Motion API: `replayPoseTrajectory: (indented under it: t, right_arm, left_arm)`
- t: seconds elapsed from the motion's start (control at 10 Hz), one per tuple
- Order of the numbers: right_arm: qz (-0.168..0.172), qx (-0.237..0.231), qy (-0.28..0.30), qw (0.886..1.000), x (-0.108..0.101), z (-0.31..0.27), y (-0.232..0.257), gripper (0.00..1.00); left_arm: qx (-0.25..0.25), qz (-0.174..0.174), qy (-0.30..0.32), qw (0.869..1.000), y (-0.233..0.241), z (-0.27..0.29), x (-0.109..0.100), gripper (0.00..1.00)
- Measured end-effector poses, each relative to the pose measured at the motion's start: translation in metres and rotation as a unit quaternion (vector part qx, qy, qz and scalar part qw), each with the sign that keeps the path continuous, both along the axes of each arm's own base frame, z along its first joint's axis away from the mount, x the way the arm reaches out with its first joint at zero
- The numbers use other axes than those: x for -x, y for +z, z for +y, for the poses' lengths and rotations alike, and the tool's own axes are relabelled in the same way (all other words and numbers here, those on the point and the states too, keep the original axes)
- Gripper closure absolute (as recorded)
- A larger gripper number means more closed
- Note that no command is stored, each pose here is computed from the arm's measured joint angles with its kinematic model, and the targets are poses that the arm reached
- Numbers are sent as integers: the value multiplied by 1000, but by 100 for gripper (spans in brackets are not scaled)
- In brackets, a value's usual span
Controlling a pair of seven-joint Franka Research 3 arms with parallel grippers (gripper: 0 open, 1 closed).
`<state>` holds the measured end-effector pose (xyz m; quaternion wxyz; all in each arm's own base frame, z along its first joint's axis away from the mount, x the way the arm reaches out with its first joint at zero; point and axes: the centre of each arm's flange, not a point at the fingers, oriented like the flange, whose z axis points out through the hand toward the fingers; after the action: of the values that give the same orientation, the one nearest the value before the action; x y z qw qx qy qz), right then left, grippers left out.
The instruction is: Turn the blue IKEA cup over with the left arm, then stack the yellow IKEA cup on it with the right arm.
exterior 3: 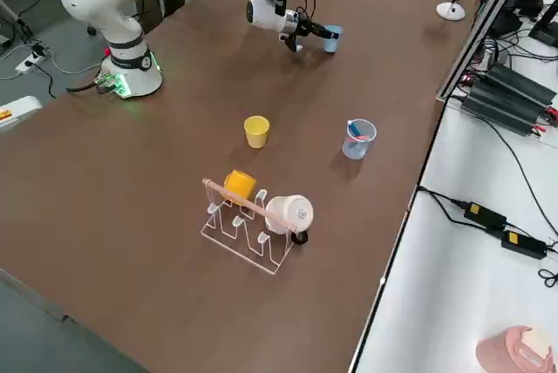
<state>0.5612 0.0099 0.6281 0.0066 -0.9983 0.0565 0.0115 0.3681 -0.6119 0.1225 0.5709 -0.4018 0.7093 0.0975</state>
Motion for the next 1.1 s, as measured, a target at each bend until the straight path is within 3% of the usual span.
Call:
replayPoseTrajectory:
  t: [0.3,0.6,0.9,1.1]
  right_arm:
    - [0,0,0,1000,0,0,0,0]
    - [1,0,0,1000,0,0,0,0]
    - [1,0,0,1000,0,0,0,0]
    - [1,0,-3,1000,0,-4,-1,0]
  left_arm:
    - [5,-4,0,1000,5,-3,-2,3]
    - [34,-14,2,999,43,-14,-7,1]
    - [108,-25,43,993,159,-20,-16,1]
    - [156,-31,81,984,242,8,-35,1]
